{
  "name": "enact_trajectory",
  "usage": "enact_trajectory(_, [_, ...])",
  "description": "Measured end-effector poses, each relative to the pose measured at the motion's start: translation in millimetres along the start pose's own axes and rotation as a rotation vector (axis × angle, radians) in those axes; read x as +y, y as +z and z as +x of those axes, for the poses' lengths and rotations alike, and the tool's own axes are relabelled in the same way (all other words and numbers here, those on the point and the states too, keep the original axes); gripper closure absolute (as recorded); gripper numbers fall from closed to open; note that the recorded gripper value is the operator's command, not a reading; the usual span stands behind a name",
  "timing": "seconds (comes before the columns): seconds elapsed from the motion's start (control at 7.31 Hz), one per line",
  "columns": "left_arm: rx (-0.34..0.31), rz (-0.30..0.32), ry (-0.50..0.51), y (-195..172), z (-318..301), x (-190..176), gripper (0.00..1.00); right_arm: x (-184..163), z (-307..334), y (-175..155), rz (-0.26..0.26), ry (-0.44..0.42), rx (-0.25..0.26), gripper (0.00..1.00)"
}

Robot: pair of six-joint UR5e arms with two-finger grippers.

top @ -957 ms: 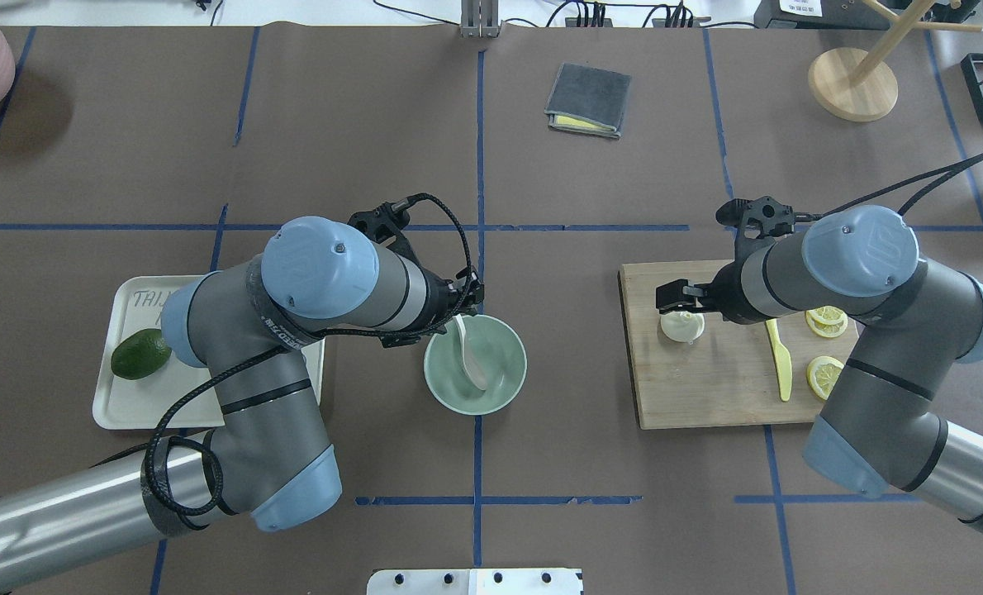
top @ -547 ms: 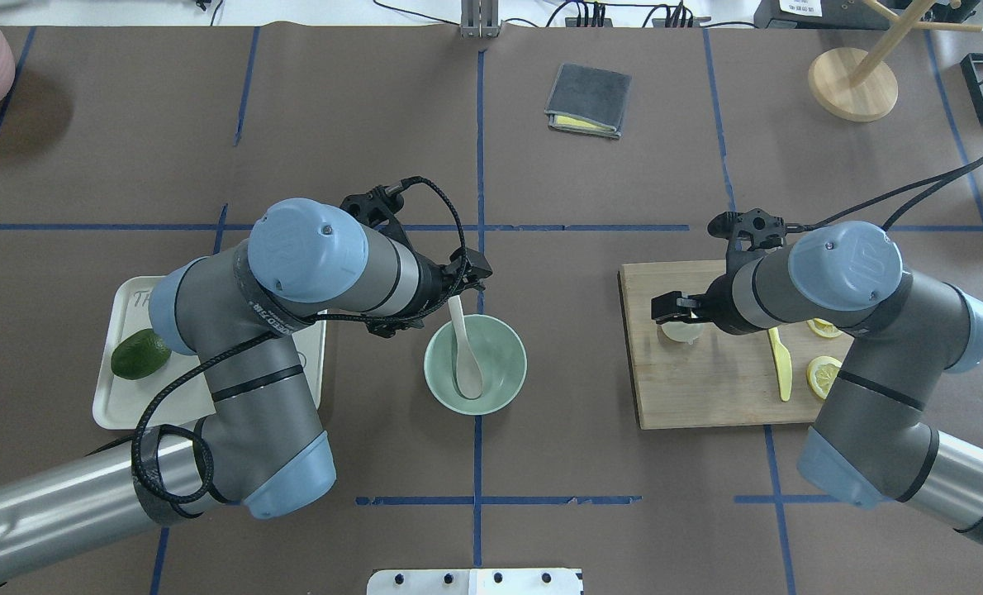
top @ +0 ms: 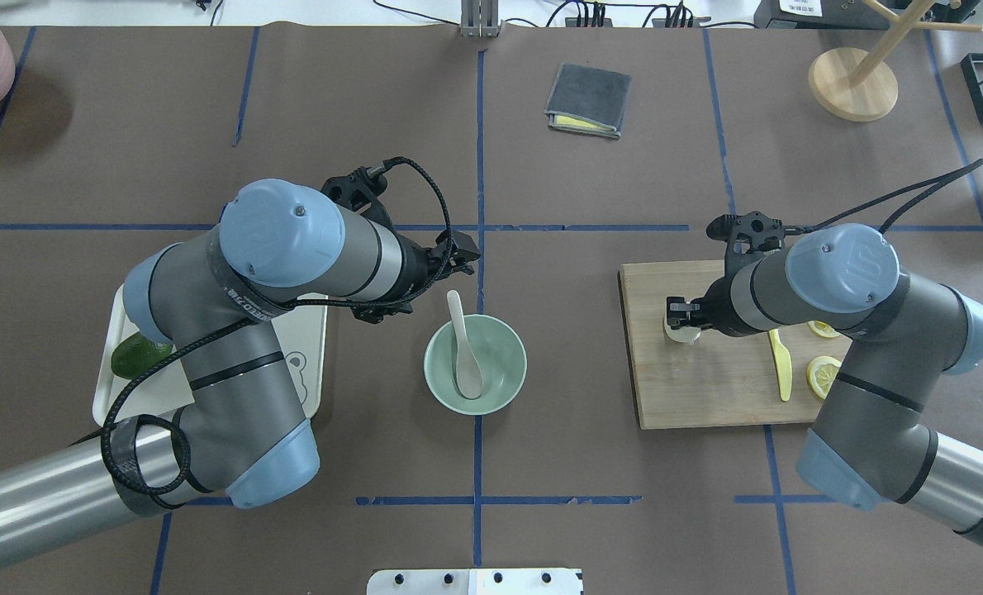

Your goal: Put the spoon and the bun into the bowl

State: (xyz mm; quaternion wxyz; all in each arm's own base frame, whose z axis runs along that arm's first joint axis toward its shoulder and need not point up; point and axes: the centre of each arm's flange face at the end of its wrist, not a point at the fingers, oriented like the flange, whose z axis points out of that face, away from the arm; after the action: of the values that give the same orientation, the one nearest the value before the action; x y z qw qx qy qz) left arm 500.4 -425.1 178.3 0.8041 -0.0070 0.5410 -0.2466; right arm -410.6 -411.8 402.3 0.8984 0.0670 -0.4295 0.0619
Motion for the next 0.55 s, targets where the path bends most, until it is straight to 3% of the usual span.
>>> enact_trajectory(0.55, [-0.051, 0.100, 0.118, -60, -37, -60, 0.00, -19, -21, -45, 0.030, 0.006, -0.079, 0.81])
